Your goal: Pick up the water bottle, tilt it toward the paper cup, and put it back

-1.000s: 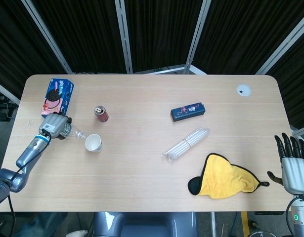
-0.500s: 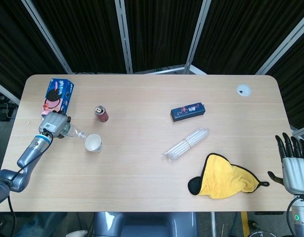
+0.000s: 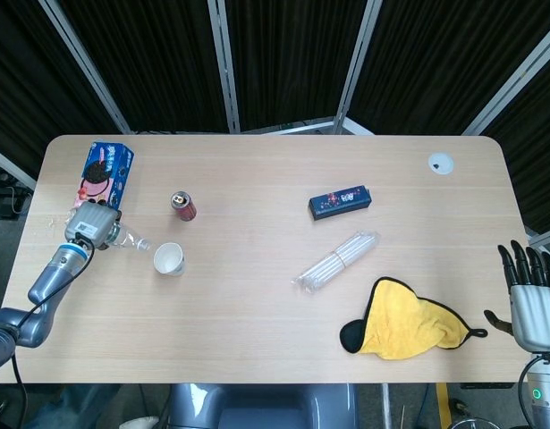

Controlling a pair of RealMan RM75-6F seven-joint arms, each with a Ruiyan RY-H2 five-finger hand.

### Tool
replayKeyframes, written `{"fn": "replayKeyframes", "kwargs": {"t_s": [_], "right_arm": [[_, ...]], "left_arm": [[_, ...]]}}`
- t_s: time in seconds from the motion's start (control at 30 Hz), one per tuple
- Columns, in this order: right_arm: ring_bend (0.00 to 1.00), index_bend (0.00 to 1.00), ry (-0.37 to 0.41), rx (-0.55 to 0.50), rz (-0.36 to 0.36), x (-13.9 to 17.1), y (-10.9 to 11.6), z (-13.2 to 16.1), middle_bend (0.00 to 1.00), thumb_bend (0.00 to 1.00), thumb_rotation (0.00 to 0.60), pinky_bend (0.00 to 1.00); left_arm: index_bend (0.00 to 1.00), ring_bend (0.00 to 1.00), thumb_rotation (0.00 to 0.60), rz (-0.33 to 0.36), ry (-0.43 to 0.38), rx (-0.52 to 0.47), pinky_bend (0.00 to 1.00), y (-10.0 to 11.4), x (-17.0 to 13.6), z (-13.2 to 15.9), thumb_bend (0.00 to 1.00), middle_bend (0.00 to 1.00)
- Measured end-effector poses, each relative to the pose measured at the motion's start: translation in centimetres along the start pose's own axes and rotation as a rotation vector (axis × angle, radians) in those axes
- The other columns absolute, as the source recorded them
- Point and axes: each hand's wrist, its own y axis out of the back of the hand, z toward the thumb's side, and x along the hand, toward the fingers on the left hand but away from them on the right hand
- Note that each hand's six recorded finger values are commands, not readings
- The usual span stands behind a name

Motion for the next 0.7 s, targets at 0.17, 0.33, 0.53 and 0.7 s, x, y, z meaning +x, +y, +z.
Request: {"fn": "replayKeyframes", "kwargs": {"t_s": [0.17,0.33,0.53,0.7], "right_arm": [[0.00,0.00,0.000,0.000,-0.001,0.0,0.0,0.0,0.00,0.00,0.600,0.00],[0.00,0.00,-0.001,0.000,0.002,0.0,0.0,0.0,0.00,0.00,0.600,0.00],[0.00,0.00,-0.002,-0.002,0.003,0.0,0.0,-0.1,0.00,0.00,0.600,0.00],[0.00,0.00,-0.001,-0.002,0.004,0.0,0.0,-0.1,0.00,0.00,0.600,0.00]], "left_arm": [[0.56,0.28,0.600,0.006,-0.002,0.024,0.32,0.1,0.1,0.6,0.33,0.48],[0.56,0.28,0.600,0.012,-0.001,0.042,0.32,0.4,0.1,1.0,0.33,0.48],[0.56,0.28,0.600,0.017,0.001,0.079,0.32,0.5,0.2,1.3,0.33,0.48],[0.56,0.28,0.600,0.032,-0.001,0.109,0.32,0.9,0.1,1.6,0.33,0.48]]}}
